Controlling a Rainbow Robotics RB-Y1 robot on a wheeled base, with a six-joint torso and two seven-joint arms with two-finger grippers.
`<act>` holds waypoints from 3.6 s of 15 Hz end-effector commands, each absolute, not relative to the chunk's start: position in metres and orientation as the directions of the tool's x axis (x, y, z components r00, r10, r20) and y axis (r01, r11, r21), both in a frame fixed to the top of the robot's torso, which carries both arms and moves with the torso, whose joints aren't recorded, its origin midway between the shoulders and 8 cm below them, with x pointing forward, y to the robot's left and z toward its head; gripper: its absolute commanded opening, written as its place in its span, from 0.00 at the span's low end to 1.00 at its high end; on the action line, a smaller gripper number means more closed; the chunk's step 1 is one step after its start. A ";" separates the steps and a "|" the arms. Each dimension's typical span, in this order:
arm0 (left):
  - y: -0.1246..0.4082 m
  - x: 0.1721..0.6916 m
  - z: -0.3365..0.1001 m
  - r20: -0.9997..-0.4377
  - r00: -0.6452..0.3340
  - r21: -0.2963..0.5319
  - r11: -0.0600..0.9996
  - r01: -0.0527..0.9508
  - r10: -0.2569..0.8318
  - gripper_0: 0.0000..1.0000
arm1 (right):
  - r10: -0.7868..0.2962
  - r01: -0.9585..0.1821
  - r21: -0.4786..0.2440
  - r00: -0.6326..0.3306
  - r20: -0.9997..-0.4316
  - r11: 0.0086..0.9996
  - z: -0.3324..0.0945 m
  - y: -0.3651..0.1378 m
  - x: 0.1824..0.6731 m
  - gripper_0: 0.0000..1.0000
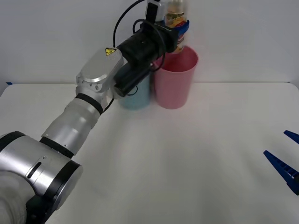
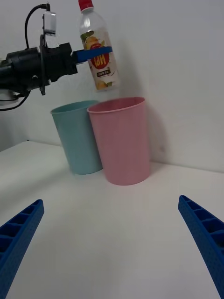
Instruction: Grasp the object on the table and drop it into the matching bin: aluminum can to the light blue bin, PET bottle to the pink bin.
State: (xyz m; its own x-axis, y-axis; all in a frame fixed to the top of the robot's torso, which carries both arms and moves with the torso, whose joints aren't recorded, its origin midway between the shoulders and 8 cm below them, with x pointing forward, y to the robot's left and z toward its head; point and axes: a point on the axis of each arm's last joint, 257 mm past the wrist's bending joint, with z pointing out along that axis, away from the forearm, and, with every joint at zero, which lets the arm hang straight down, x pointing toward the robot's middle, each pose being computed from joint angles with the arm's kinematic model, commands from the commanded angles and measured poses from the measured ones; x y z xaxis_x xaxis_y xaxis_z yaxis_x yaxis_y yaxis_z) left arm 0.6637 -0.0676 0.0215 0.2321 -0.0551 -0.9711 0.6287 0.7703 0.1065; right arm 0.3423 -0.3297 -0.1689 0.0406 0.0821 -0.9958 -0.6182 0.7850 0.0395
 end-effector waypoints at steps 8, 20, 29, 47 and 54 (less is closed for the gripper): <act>-0.078 0.664 0.021 -0.972 0.225 0.090 0.789 0.608 -0.062 1.00 | 0.082 -0.618 0.039 0.041 -0.996 0.785 -0.169 -0.330 0.342 1.00; 0.044 0.652 0.019 -0.972 0.182 0.014 0.732 0.681 -0.150 1.00 | 0.082 -0.618 0.039 0.041 -0.996 0.785 -0.169 -0.330 0.342 1.00; 0.198 0.578 0.001 -0.954 0.233 0.023 0.728 0.685 -0.188 1.00 | 0.082 -0.618 0.039 0.041 -0.996 0.785 -0.169 -0.330 0.342 1.00; 0.396 0.394 -0.114 -0.964 0.188 0.261 0.793 0.551 0.188 1.00 | 0.082 -0.618 0.039 0.041 -0.996 0.785 -0.169 -0.330 0.342 1.00; 0.403 0.355 -0.142 -0.972 0.124 0.232 0.780 0.581 0.197 1.00 | 0.082 -0.618 0.039 0.041 -0.996 0.785 -0.169 -0.330 0.342 1.00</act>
